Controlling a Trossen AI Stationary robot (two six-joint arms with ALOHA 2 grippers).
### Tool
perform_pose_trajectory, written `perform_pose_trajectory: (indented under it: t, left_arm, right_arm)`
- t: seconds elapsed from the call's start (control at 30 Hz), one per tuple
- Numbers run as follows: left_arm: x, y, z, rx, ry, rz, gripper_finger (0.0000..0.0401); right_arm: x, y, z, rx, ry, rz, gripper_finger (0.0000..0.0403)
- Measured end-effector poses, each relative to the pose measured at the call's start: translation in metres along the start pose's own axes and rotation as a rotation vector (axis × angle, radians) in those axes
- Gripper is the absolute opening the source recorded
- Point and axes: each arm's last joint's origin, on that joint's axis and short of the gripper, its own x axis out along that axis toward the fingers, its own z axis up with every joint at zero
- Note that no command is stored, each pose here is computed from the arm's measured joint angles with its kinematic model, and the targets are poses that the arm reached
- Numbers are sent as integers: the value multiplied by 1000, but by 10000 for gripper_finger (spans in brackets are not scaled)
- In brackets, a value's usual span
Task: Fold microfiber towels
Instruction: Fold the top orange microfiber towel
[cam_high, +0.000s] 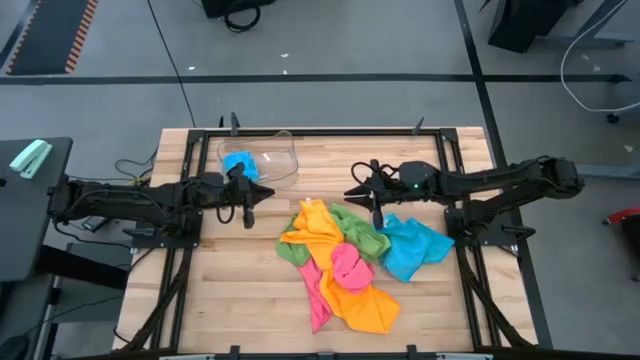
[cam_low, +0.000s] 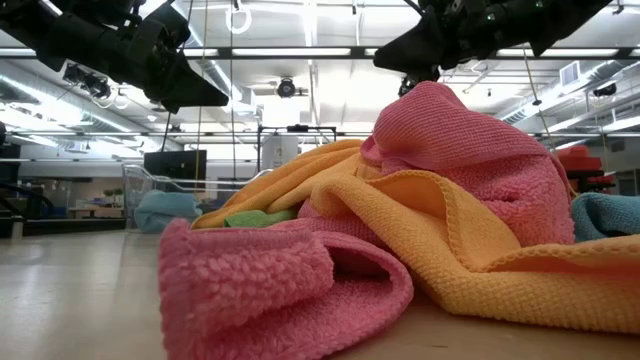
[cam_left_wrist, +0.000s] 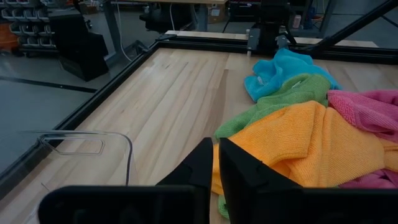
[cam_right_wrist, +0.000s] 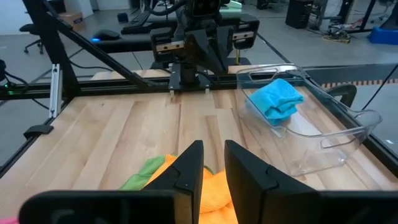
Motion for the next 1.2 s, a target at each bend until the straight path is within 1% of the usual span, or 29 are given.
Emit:
perform_pose_trajectory:
  t: [0.23,0.4,0.5,0.73,0.83,1.0,1.1,1.2]
  left_arm:
    - [0,0,0,0,0,0,33]
    - [0,0,0,0,0,0,25]
    - [0,0,0,0,0,0,23]
    - [0,0,0,0,-1,0,35]
    - [0,0,0,0,0,0,38]
    - [0,0,0,0,-1,0,37]
    - [0,0,0,0,-1,0,32]
    - [0,0,0,0,-1,0,27]
  right_arm:
    - [0,6,0,-9,0,-24,74]
    - [0,14,5,-45,-50,13,74]
    - [-1,18,8,-12,-82,35,74]
    - [-1,20,7,-15,-75,39,74]
    - [1,20,6,13,-70,40,74]
    - [16,20,-9,67,9,57,74]
    - [30,21,-25,63,74,59,74]
    - [42,21,-36,28,114,58,74]
